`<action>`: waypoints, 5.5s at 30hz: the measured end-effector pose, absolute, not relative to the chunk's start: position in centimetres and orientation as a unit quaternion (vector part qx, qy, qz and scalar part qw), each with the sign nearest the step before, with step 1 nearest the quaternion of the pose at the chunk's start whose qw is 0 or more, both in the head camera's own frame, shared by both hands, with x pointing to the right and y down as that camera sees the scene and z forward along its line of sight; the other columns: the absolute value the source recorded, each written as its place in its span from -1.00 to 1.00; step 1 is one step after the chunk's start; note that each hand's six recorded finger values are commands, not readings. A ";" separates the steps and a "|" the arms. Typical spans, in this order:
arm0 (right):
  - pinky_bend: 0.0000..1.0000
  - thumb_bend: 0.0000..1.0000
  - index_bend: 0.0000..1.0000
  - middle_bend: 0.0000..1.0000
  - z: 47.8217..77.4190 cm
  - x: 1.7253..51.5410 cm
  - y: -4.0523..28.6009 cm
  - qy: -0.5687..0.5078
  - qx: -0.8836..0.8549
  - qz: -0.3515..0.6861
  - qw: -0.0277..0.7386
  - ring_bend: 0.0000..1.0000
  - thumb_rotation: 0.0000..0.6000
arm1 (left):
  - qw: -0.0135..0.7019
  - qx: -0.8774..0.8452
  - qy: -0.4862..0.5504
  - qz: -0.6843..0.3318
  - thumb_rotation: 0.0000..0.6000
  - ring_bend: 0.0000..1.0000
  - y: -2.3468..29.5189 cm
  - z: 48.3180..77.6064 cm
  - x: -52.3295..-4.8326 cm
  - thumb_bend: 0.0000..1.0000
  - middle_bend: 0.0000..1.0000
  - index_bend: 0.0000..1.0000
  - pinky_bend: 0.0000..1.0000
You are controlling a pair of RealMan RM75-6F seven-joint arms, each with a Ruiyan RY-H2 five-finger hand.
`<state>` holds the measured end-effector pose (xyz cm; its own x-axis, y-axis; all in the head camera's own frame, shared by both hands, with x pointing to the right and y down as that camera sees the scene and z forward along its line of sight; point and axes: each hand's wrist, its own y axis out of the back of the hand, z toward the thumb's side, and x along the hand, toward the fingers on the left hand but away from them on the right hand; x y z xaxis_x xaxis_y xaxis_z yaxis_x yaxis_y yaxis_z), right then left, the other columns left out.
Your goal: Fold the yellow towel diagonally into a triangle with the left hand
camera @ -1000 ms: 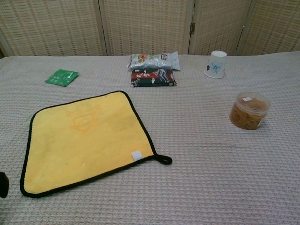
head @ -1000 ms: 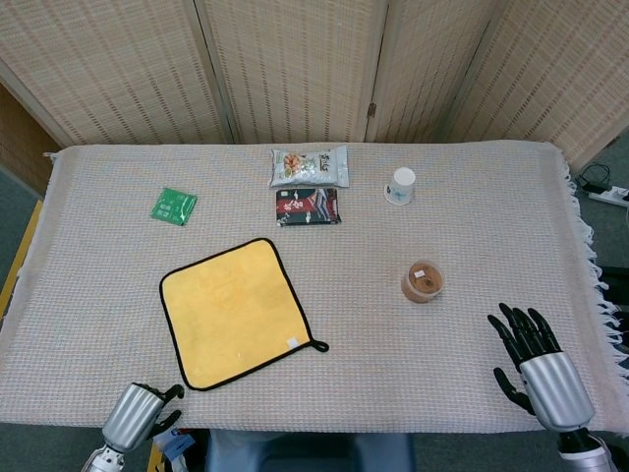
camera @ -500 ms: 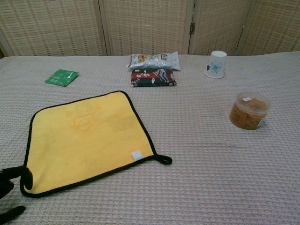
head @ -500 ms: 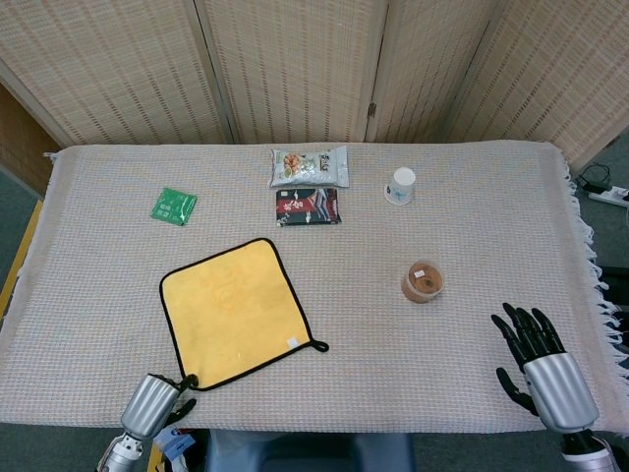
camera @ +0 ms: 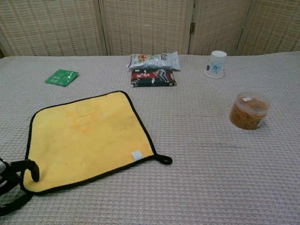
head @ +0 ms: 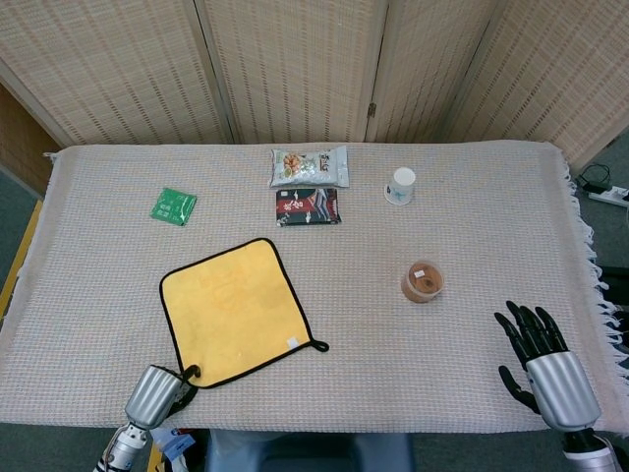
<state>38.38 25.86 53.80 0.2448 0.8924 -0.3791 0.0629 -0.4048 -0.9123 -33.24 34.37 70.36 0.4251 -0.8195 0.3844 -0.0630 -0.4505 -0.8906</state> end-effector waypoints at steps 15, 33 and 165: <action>-1.00 -0.11 -1.00 -1.00 54.1 38.3 25.8 -0.352 -0.671 0.505 0.414 -1.00 1.00 | 0.442 -0.718 0.340 -0.417 1.00 1.00 33.0 69.1 -33.6 -0.24 1.00 0.20 1.00; -1.00 -0.11 -1.00 -1.00 54.0 38.5 25.7 -0.357 -0.670 0.505 0.411 -1.00 1.00 | 0.461 -0.711 0.371 -0.378 1.00 1.00 29.5 67.6 -32.4 -0.03 1.00 0.24 1.00; -1.00 -0.11 -1.00 -1.00 51.8 47.6 22.6 -0.468 -0.588 0.569 0.334 -1.00 1.00 | 0.405 -0.695 0.316 -0.503 1.00 1.00 4.5 78.5 -17.0 -0.04 1.00 -0.30 1.00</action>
